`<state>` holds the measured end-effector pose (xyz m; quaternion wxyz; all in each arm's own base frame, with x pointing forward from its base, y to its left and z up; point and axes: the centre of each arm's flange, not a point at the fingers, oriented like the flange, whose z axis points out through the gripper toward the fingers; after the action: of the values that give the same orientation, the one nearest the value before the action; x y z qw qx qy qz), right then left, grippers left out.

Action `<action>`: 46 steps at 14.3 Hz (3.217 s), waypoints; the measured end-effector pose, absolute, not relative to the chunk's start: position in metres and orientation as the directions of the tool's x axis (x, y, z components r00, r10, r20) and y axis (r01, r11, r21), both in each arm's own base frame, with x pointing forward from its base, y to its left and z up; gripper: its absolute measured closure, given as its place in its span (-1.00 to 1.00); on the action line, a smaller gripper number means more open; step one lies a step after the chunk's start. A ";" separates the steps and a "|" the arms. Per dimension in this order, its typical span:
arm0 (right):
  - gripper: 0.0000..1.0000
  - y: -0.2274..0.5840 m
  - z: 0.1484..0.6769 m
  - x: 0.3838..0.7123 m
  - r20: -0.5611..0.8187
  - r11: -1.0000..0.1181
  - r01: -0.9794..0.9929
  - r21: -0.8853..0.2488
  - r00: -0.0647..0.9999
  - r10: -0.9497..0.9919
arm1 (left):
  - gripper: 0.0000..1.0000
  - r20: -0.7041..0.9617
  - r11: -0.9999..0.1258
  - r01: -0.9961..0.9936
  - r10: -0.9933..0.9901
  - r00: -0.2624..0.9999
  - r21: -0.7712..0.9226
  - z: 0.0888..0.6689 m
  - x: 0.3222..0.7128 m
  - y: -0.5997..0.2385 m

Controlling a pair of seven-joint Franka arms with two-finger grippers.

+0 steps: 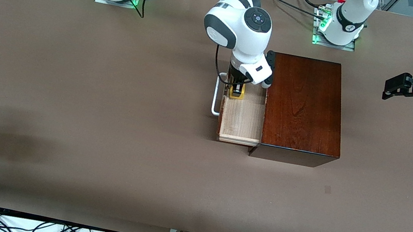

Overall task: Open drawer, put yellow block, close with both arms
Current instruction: 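Open the right gripper to release the cube inside the drawer, then withdraw the right gripper while the left gripper moves to the drawer front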

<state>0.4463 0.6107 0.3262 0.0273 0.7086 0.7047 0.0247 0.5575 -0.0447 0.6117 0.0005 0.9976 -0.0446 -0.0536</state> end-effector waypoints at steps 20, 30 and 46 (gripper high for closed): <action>-1.00 0.451 0.553 0.550 0.077 -0.329 0.940 0.085 0.323 0.943 | -1.00 -0.086 -0.994 -0.109 -0.109 0.990 0.010 0.614 0.559 -0.056; -1.00 0.253 0.659 0.553 0.072 -0.711 0.703 -0.006 0.710 0.701 | -1.00 -0.078 -0.946 -0.319 -0.323 0.943 0.061 0.587 0.555 -0.185; -1.00 0.072 0.633 0.547 -0.025 -0.993 0.117 -0.004 0.993 0.117 | -1.00 0.053 -0.324 -0.939 -0.942 0.332 0.115 0.461 0.471 -0.482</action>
<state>0.5473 0.0723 0.6326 -0.0015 0.9982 0.0587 -0.0124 0.4711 -0.4823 0.4612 0.0624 0.8137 -0.5778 -0.0116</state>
